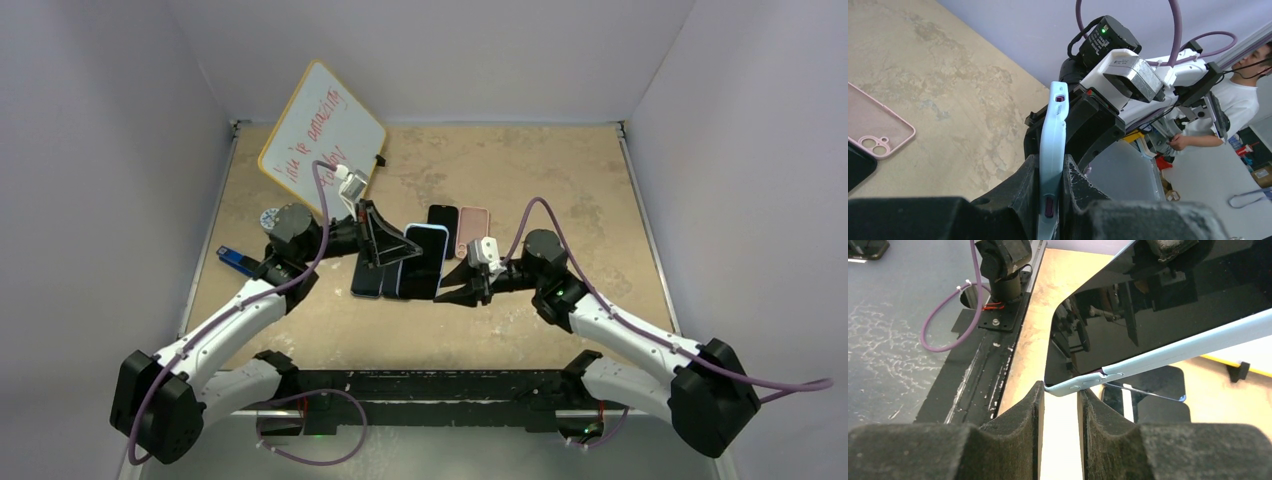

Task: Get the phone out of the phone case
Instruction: Remove the phone case from the phone.

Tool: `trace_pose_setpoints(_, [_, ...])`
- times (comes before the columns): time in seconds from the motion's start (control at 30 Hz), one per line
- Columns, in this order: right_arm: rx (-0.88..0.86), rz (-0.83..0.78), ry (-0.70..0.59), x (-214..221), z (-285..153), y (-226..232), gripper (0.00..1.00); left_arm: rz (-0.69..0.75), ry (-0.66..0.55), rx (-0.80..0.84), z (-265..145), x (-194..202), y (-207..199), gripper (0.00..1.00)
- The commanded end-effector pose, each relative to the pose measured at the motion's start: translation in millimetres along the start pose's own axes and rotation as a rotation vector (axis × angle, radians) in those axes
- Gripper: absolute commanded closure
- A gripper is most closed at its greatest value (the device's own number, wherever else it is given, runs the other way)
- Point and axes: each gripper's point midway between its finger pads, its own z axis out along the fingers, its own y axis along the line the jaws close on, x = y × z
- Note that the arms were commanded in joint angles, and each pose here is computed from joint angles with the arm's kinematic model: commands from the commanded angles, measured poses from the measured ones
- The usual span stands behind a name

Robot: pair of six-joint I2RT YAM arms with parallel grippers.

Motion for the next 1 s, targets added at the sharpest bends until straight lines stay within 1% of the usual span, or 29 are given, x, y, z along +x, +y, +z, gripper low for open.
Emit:
trace_pose_setpoints(0.0, [0.013, -0.140, 0.003, -12, 3, -11, 1.00, 0.001, -0.097, 0.132, -1, -27, -36, 1.00])
trace_pose_setpoints(0.13, [0.033, -0.161, 0.009, -12, 4, -17, 1.00, -0.035, -0.097, 0.156, -2, -24, -38, 1.00])
trace_pose_setpoints(0.63, [0.144, -0.210, 0.007, -22, 7, -46, 1.00, -0.066, -0.103, 0.175, -6, -20, -42, 1.00])
trace_pose_setpoints(0.77, [0.210, -0.170, -0.030, -27, 7, -56, 1.00, -0.070, -0.105, 0.185, -6, -19, -43, 1.00])
trace_pose_setpoints(0.97, [0.182, -0.074, -0.130, -36, 6, -40, 1.00, -0.069, -0.107, 0.167, -7, -14, -37, 1.00])
